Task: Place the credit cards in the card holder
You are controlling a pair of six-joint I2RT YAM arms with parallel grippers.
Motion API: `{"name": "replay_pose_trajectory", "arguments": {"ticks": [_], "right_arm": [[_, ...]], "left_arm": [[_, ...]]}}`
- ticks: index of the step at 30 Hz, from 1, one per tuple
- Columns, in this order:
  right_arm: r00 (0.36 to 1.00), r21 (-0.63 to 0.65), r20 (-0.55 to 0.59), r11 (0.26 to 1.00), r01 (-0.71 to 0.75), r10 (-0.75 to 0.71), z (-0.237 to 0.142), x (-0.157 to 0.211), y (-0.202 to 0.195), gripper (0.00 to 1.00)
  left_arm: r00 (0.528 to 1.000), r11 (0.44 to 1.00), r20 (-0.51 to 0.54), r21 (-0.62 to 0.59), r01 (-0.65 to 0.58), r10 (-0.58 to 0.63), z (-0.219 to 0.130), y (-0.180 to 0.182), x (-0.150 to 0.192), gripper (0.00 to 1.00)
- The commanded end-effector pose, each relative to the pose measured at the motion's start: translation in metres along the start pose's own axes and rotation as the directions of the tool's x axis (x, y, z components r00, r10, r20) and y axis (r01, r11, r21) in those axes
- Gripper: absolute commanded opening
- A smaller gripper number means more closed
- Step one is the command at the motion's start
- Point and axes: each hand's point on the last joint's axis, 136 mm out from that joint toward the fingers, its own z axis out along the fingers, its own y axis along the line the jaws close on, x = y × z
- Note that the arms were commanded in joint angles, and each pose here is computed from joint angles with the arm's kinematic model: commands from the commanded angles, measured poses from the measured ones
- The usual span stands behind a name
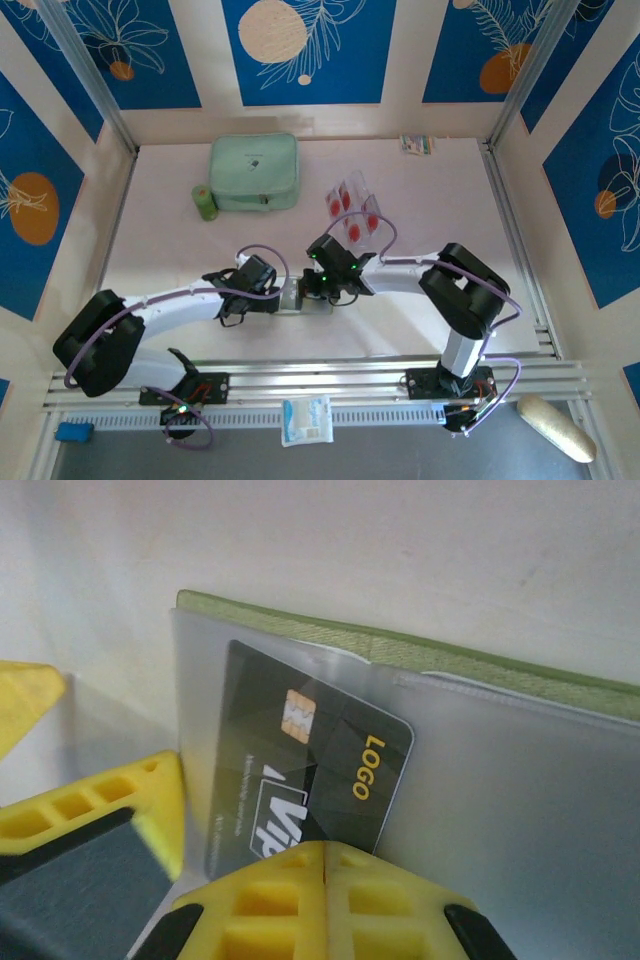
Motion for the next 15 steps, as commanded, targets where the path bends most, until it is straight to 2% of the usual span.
{"name": "replay_pose_trajectory", "arguments": {"ticks": [1,7,15], "right_arm": [[1.000,0.007,-0.023,1.000,0.021,-0.021,0.009,0.001,0.005,0.05],[0.998,-0.002,-0.056,1.000,0.031,-0.031,0.020,0.004,0.014,0.01],[0.999,-0.038,-0.013,0.998,0.041,-0.042,-0.003,-0.003,0.028,0.02]], "left_arm": [[1.000,0.999,-0.013,-0.034,0.018,-0.019,0.005,0.009,0.007,1.00],[0.999,0.999,0.008,-0.017,0.034,-0.034,-0.003,0.006,-0.001,1.00],[0.992,0.994,0.067,0.021,0.107,-0.109,-0.024,0.010,-0.021,1.00]]}}
